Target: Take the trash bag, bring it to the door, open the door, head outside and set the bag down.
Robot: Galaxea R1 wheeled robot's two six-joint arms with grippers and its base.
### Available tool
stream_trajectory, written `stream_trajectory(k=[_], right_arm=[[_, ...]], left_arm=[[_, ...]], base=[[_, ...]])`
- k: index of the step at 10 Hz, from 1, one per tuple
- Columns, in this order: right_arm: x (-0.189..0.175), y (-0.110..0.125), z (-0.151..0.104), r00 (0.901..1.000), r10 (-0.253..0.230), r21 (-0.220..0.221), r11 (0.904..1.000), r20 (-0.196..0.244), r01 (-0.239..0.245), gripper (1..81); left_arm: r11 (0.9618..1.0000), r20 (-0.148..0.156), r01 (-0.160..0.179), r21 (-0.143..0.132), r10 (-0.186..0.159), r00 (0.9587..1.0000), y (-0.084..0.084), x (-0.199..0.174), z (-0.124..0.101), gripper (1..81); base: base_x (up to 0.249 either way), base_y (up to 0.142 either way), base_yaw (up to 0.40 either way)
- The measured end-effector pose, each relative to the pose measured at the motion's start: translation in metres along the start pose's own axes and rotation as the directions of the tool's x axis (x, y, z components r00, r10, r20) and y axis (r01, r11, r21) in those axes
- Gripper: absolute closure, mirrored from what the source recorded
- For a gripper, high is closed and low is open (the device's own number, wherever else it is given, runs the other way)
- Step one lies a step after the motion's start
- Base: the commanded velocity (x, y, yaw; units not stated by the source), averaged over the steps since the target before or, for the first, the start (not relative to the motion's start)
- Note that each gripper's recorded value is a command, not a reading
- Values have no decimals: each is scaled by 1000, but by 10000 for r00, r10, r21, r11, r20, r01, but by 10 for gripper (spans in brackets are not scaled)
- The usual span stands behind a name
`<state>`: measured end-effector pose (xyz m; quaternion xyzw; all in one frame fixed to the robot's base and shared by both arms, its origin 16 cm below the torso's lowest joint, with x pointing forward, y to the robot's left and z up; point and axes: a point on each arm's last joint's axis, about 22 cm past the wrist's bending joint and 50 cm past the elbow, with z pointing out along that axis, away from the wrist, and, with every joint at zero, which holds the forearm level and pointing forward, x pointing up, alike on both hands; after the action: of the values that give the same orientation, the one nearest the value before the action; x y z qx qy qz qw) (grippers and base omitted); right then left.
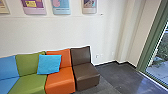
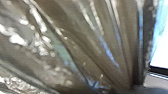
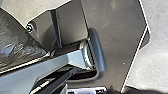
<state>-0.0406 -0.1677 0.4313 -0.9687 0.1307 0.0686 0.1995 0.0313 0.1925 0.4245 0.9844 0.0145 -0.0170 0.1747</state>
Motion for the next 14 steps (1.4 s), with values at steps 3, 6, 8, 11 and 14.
stream_trajectory(k=[3,6,8,11,14], right_arm=[[3,0,0,10000,-10,-4,10000,-44,10,10],[2,-1,0,10000,-15,13,10000,-34,15,10],[1,-2,0,10000,-13,23,10000,-19,13,10],[2,-1,0,10000,-9,11,10000,-35,9,10],[2,-1,0,10000,-13,14,10000,-30,13,10]], left_arm=[[10000,87,19,-21,-19,10000,0,-5,0,811],[10000,88,16,-19,-16,10000,0,-6,1,811],[10000,65,13,-10,-13,10000,0,-5,0,811],[10000,86,15,-19,-15,10000,0,-5,0,811],[10000,86,15,-19,-15,10000,0,-5,0,811]], base=[[0,0,-204],[0,0,-230],[0,0,-233],[0,0,-234],[0,0,-234]])
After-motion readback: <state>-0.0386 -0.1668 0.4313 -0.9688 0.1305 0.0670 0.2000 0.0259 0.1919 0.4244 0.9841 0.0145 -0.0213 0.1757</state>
